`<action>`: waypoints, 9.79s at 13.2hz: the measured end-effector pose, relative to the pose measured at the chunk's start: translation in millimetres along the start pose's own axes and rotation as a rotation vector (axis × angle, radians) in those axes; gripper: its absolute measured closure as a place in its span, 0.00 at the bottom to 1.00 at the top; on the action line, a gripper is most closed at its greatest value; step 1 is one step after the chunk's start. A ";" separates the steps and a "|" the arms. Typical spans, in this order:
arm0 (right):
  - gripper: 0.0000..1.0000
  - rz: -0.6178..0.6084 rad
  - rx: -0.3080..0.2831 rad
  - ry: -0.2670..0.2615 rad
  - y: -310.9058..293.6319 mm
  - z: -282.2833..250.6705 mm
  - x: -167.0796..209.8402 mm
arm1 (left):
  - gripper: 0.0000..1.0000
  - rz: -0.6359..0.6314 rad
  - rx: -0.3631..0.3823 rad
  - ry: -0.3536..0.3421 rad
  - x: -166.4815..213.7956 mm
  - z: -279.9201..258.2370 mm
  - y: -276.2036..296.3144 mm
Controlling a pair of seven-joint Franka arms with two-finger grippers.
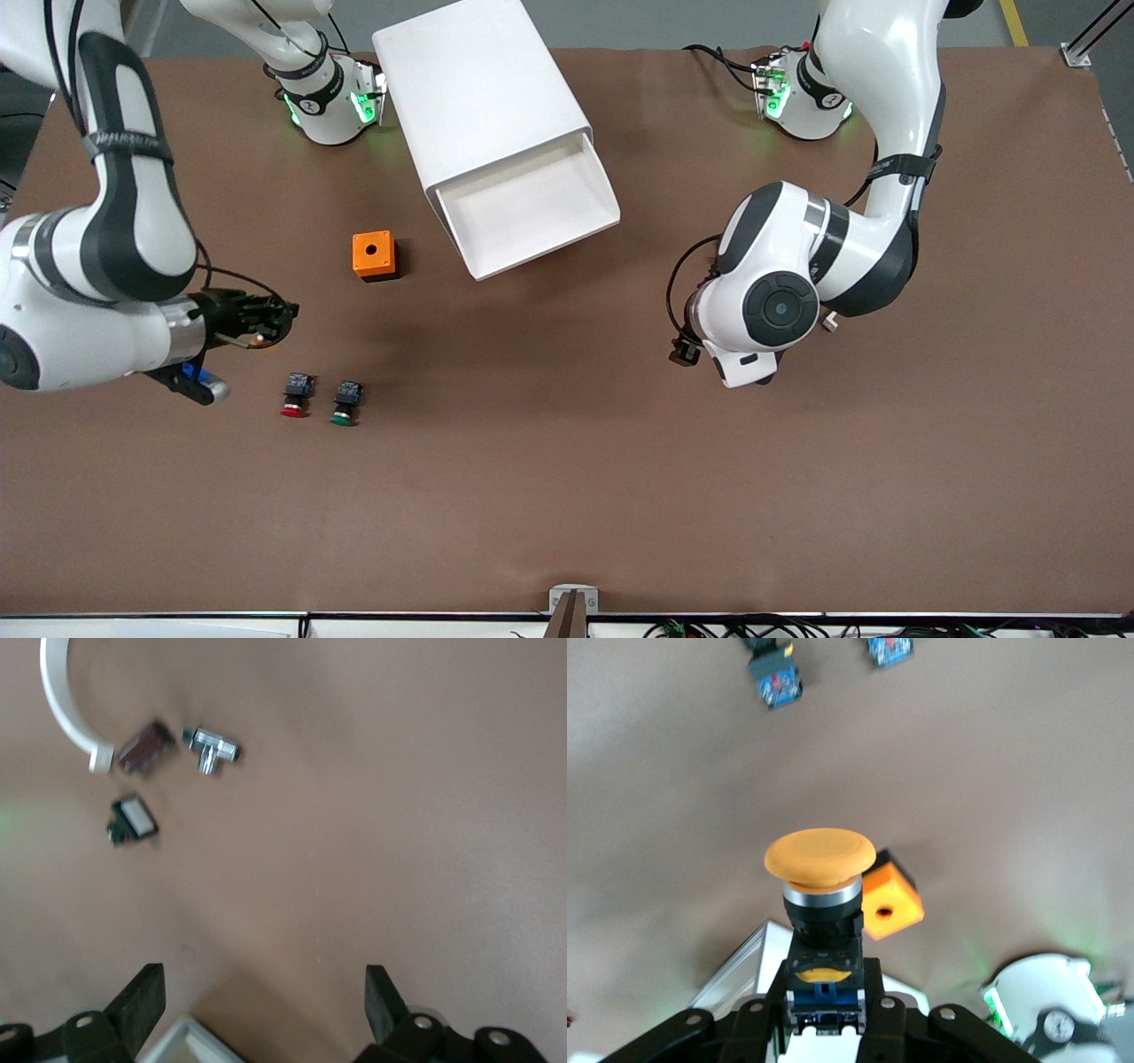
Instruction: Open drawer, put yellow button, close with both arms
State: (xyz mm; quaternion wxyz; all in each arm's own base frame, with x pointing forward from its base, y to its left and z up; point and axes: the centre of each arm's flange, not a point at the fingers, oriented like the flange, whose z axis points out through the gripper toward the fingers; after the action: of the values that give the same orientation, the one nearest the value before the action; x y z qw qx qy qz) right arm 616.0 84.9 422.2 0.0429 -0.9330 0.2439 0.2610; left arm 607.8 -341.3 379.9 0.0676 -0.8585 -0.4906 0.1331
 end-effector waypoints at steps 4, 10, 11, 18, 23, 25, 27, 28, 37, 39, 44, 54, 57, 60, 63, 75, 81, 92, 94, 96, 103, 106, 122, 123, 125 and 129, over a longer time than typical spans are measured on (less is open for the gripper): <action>0.66 0.219 0.028 0.014 -43.7 -16.7 -84.5 | 0.00 0.183 -0.037 0.039 8.4 -7.1 2.6; 0.66 0.484 0.118 0.046 -124.7 10.6 -176.2 | 0.00 0.432 -0.047 0.051 52.5 -17.3 -2.0; 0.66 0.512 0.137 0.055 -137.3 24.9 -189.7 | 0.00 0.467 -0.047 0.054 61.4 -18.7 -3.1; 0.66 0.649 0.248 0.117 -206.7 117.6 -273.4 | 0.00 0.676 -0.076 0.093 95.1 -49.1 -17.6; 0.66 0.675 0.323 0.133 -220.5 141.2 -289.3 | 0.00 0.783 -0.063 0.107 84.4 -50.1 -19.0; 0.66 0.673 0.339 0.140 -222.2 144.3 -287.4 | 0.00 0.805 -0.060 0.100 72.0 -46.5 -17.1; 0.66 0.673 0.354 0.148 -227.0 153.6 -284.8 | 0.00 0.818 -0.050 0.092 63.7 -40.0 -15.8; 0.66 0.673 0.356 0.151 -229.3 158.4 -282.9 | 0.00 0.823 -0.044 0.086 61.0 -35.8 -15.0; 0.25 0.662 0.375 0.190 -230.9 153.0 -276.9 | 0.00 0.891 -0.052 0.085 11.1 -8.6 2.6; 0.06 0.643 0.375 0.252 -224.3 125.5 -265.5 | 0.00 0.880 -0.064 0.085 -21.4 1.5 8.8; 0.00 0.439 0.214 0.306 -143.5 27.2 -193.2 | 0.00 0.793 -0.106 -0.037 -85.3 19.3 11.9; 0.00 -0.166 0.076 0.300 41.5 -65.2 -57.7 | 0.00 0.677 -0.028 -0.021 -253.4 64.4 -20.8; 0.00 -0.221 -0.002 0.368 70.7 -85.7 -51.6 | 0.00 0.678 0.008 -0.010 -296.7 86.3 -37.1; 0.00 -0.292 -0.044 0.419 85.1 -116.8 -91.8 | 0.00 0.672 0.027 -0.022 -324.9 99.0 -49.7; 0.00 -0.315 -0.031 0.462 105.0 -140.0 -123.5 | 0.00 0.649 0.031 -0.076 -323.8 100.7 -48.6; 0.00 -0.310 -0.023 0.476 114.1 -140.9 -123.4 | 0.00 0.584 0.005 -0.111 -297.3 95.4 -30.7; 0.00 -0.301 -0.015 0.491 117.3 -142.7 -116.5 | 0.00 0.475 -0.157 0.075 -167.5 -20.3 -14.5; 0.00 -0.316 -0.013 0.514 109.8 -144.0 -118.8 | 0.00 0.496 -0.197 0.351 -43.0 -101.7 -29.1; 0.00 -0.316 -0.012 0.516 109.9 -144.4 -118.6 | 0.00 0.481 -0.197 0.331 -33.7 -112.3 -37.6; 0.00 -0.316 -0.012 0.517 109.7 -144.5 -118.7 | 0.00 0.478 -0.166 0.313 -33.6 -106.9 -40.6; 0.00 -0.317 -0.012 0.517 109.4 -144.4 -118.8 | 0.00 0.475 -0.156 0.307 3.1 -111.8 -44.4; 0.00 -0.317 -0.012 0.517 109.4 -144.5 -118.8 | 0.00 0.496 -0.215 0.329 51.4 -167.0 -77.2; 0.00 -0.321 -0.012 0.520 107.7 -144.5 -119.6 | 0.00 0.878 -0.133 0.250 191.8 -272.7 -296.2; 0.00 -0.321 -0.012 0.520 107.6 -144.5 -119.6 | 0.00 0.889 -0.136 0.238 190.2 -268.0 -301.6; 0.00 -0.322 -0.011 0.523 107.2 -144.7 -119.7 | 0.00 0.914 -0.132 0.241 173.5 -258.8 -308.4; 0.00 -0.326 -0.012 0.524 105.1 -144.4 -120.7 | 0.00 0.956 -0.116 0.249 140.5 -247.3 -317.9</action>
State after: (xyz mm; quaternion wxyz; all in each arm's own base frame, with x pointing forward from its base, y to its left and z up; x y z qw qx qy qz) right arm 543.2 15.0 612.7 0.0143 -0.9956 0.0922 0.0027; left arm 486.6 -54.9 671.8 0.0095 -0.9991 -0.0368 0.0181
